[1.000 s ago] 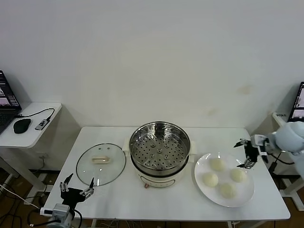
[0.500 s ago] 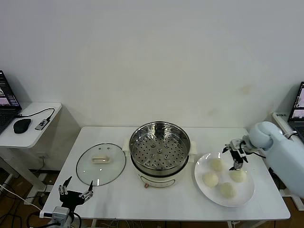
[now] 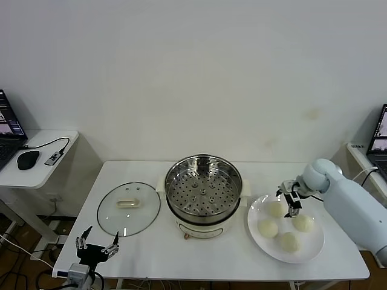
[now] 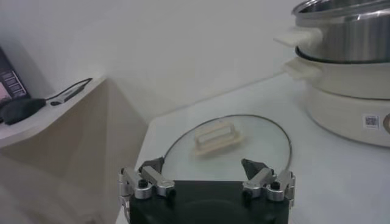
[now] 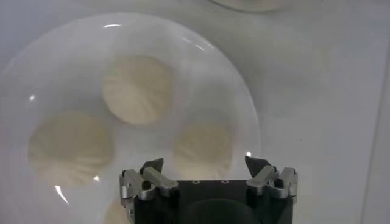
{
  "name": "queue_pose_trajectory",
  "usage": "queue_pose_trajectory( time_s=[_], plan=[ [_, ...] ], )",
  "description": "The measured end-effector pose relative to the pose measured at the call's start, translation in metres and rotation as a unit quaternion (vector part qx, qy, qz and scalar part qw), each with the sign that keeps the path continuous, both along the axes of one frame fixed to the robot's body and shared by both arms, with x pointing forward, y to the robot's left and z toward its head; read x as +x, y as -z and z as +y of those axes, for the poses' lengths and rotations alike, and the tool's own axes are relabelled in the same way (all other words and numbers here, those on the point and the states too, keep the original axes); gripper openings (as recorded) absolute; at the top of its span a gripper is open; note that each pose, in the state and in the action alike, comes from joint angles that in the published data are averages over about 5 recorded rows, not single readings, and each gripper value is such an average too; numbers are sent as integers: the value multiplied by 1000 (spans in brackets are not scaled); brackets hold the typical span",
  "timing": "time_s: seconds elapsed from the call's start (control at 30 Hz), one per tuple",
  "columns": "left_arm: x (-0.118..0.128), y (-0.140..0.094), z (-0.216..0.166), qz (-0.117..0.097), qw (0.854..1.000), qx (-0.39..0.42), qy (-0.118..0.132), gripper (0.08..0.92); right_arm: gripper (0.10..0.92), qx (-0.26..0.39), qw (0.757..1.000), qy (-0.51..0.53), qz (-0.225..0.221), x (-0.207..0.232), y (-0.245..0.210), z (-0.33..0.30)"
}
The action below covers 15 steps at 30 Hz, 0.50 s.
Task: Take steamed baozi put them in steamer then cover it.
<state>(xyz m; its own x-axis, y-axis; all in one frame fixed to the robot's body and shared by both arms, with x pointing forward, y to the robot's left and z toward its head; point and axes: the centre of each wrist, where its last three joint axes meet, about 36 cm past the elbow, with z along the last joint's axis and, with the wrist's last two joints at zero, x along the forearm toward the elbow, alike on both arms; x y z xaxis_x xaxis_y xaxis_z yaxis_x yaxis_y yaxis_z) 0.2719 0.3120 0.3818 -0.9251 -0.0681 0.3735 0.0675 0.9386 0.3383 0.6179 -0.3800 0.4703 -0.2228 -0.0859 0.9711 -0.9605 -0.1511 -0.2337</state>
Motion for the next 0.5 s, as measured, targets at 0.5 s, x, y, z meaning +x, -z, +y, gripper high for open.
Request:
queue_pose_trajectory(
  time_s=[0.5],
  plan=[
    [0,3,-1,4,1000,0,1,823,812,-3,1000,11,-2,0,16,3]
  ],
)
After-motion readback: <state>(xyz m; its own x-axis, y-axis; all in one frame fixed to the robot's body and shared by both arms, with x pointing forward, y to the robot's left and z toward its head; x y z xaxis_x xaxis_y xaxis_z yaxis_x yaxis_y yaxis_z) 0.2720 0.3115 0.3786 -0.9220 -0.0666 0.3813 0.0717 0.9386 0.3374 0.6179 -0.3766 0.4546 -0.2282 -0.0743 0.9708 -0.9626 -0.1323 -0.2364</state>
